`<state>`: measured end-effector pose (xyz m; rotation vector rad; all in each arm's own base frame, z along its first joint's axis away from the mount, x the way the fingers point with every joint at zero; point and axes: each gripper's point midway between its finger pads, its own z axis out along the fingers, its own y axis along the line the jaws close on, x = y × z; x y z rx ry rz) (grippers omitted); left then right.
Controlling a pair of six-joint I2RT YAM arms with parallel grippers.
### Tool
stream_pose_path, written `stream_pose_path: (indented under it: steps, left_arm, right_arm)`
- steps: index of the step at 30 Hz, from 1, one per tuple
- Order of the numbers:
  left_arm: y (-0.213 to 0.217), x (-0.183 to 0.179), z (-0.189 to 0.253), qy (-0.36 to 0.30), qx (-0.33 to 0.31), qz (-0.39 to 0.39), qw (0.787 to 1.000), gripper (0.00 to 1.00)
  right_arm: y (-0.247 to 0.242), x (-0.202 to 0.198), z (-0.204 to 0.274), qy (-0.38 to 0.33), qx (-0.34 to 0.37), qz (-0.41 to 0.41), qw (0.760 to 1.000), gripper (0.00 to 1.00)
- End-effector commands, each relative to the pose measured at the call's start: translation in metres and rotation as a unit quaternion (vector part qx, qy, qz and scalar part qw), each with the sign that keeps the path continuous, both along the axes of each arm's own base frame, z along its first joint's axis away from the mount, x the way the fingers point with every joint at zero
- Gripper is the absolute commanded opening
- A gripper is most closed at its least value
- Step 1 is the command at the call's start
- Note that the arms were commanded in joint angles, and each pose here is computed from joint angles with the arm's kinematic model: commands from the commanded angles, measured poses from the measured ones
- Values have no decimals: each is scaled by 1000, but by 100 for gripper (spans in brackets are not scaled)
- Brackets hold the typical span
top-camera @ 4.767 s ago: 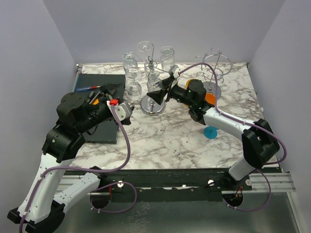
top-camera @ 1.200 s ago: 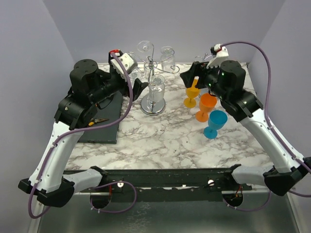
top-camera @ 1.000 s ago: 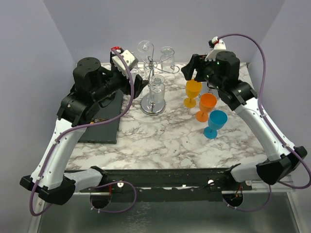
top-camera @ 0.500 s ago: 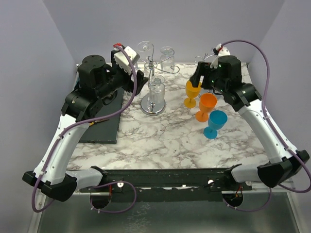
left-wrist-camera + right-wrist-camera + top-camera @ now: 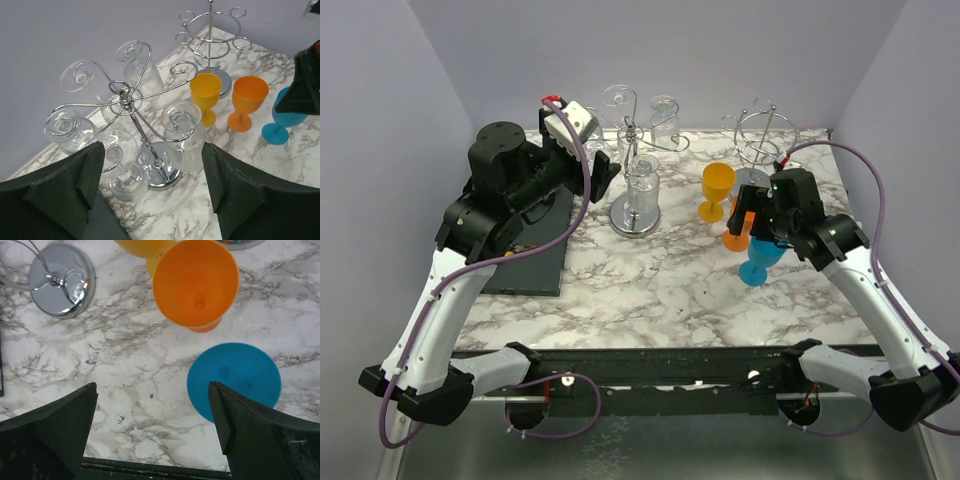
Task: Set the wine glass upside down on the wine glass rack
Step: Pick up the wine glass at the center of the board.
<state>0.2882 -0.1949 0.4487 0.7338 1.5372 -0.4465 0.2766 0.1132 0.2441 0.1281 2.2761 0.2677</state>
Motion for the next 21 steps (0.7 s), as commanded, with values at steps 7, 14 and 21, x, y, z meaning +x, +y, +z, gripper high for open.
stream_pose_path:
  steps: [7, 14, 21]
  left_arm:
    - [8, -16, 8, -13, -8, 0, 1000, 86]
    - [6, -18, 13, -13, -15, -6, 1000, 86]
    - [4, -25, 14, -6, -21, -18, 1000, 86]
  right_arm:
    - [-20, 3, -70, 93, -78, -55, 991, 85]
    - [-19, 4, -88, 106, -84, -55, 989, 72]
    - [-7, 10, -96, 117, -73, -33, 990, 32]
